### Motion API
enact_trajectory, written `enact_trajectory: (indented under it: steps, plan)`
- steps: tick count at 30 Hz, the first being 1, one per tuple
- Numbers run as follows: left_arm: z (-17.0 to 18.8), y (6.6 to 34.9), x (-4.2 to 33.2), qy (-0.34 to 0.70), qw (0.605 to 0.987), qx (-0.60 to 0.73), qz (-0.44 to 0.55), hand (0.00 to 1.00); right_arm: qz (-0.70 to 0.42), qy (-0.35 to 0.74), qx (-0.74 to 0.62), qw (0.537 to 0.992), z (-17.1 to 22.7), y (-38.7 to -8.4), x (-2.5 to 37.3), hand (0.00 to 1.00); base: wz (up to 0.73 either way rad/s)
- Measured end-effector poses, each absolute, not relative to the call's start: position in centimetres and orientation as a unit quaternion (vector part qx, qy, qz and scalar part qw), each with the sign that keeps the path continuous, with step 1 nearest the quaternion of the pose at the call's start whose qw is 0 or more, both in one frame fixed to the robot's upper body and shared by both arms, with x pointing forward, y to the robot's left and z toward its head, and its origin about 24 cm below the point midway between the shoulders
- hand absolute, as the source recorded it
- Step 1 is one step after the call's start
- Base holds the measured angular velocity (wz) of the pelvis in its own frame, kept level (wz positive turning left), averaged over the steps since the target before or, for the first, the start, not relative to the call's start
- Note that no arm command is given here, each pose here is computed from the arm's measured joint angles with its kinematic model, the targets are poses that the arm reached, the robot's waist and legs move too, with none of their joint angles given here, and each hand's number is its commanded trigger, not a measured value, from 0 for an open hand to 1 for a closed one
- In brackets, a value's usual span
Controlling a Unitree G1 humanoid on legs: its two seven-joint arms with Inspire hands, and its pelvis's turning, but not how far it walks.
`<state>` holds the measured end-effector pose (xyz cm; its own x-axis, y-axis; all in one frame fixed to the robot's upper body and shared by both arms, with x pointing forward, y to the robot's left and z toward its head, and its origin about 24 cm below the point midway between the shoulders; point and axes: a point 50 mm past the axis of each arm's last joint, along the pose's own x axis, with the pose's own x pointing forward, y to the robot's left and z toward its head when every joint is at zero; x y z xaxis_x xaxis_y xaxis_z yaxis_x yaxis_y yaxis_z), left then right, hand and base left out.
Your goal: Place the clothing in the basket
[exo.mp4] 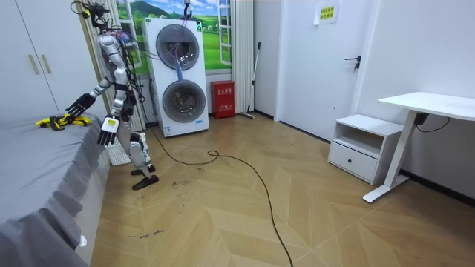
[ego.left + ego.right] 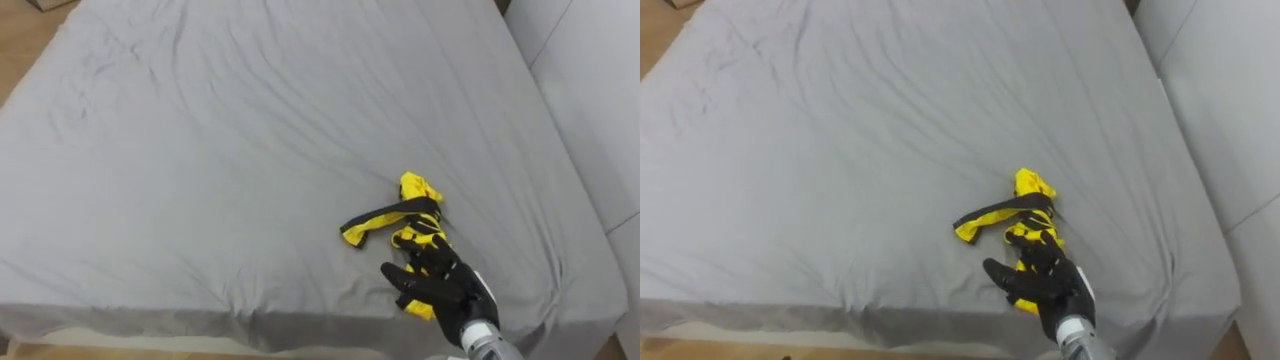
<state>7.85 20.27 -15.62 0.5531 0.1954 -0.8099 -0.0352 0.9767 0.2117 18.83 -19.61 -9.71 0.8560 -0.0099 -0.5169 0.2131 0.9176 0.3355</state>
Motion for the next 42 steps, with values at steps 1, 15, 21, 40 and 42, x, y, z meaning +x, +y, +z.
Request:
enact_trajectory:
  steps: [1, 15, 21, 40, 42]
  plan:
    - [-15.6, 20.3, 7.9, 0.468, 0.877, 0.087, 0.066, 0.00, -0.057, 0.258, 0.195, 0.945, -9.6, -19.5, 19.0, 0.00, 0.00]
    - [-15.8, 22.0, 7.9, 0.487, 0.864, 0.090, 0.089, 0.00, -0.048, 0.226, 0.106, 0.967, -7.3, -20.6, 23.2, 0.00, 0.00]
    - [-15.7, 22.1, 8.2, 0.491, 0.862, 0.084, 0.088, 0.00, -0.065, 0.220, 0.077, 0.970, -6.5, -21.7, 24.4, 0.00, 0.02]
    - [-15.5, 22.3, 9.6, 0.486, 0.867, 0.082, 0.075, 0.00, -0.117, 0.213, 0.107, 0.964, -5.6, -22.6, 26.7, 0.00, 0.03]
    - [-15.5, 22.3, 9.6, 0.487, 0.866, 0.082, 0.075, 0.00, -0.132, 0.229, 0.102, 0.959, -6.2, -23.1, 26.3, 0.00, 0.02]
